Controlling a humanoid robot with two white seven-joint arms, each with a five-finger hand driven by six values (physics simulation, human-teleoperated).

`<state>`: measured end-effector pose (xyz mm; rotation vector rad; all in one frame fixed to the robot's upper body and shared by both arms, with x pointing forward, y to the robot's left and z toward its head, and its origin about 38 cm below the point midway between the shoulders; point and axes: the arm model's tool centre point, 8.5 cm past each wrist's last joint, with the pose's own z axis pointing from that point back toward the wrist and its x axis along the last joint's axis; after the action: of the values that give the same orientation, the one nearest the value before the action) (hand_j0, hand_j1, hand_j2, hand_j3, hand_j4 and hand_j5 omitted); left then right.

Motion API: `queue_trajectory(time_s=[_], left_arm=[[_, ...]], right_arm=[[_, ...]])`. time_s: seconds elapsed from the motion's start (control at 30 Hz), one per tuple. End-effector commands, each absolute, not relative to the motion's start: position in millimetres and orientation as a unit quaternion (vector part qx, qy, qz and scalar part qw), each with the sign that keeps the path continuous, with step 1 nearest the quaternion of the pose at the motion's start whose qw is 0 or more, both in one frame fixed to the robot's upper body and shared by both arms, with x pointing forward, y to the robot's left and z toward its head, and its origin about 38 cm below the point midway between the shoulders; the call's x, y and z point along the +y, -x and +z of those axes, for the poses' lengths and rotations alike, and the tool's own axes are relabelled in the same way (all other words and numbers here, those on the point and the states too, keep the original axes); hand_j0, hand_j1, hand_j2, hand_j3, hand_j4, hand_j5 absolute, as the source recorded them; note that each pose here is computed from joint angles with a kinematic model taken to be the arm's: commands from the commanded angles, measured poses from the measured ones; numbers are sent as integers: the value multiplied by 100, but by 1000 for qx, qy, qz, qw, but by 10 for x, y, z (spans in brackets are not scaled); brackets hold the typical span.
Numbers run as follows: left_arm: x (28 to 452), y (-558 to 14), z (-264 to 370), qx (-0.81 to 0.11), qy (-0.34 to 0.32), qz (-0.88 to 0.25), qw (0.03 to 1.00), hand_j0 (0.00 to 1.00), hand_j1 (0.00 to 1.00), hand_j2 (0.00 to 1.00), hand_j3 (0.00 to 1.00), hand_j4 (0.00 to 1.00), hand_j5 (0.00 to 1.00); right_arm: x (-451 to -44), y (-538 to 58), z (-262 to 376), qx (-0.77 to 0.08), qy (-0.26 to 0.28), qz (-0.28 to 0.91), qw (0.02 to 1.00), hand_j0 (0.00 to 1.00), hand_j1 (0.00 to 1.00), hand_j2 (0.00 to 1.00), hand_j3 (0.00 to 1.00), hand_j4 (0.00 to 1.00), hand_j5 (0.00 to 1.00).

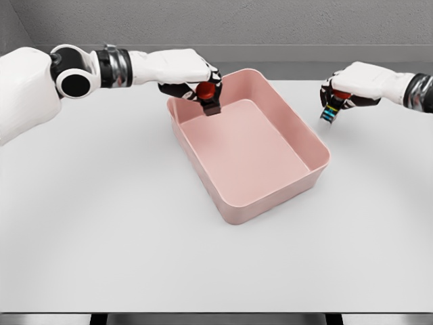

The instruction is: Put the industrial switch in the basket with both arms

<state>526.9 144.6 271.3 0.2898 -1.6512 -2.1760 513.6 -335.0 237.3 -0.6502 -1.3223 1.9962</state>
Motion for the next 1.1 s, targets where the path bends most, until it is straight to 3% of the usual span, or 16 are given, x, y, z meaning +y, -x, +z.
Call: queue_trajectory(time_s=[0.0,0.07,0.33,0.47,0.73,1.07], left_arm=[[1426,-5267,2714,-591,-101,-776,197,57,57,57,57,57,57],[1418,-5267,2716,-593,-101,-775,196,100,100,100,100,100,100],[1482,-5277,2774,-616,-109,-755,199,100,100,100,100,100,100],[1500,-5278,2795,-626,-104,-745,206,100,100,100,100,100,100],[2009,-5284,2940,-671,-138,-690,233,100,100,100,100,100,100],[2292,-5127,2542,-655,-131,-698,259,100,100,100,100,100,100]], right_arm=[[-3319,-5102,2471,-511,252,761,311,41,41,41,41,41,41],[-3239,-5069,2575,-520,254,762,292,41,41,41,41,41,41],[-3282,-4971,3019,-553,283,739,261,41,41,41,41,41,41],[-3062,-4867,3094,-568,272,743,227,41,41,41,41,41,41],[-2869,-4533,3221,-587,252,749,175,41,41,41,41,41,41],[-2527,-4368,3347,-626,223,735,132,41,41,41,41,41,41]])
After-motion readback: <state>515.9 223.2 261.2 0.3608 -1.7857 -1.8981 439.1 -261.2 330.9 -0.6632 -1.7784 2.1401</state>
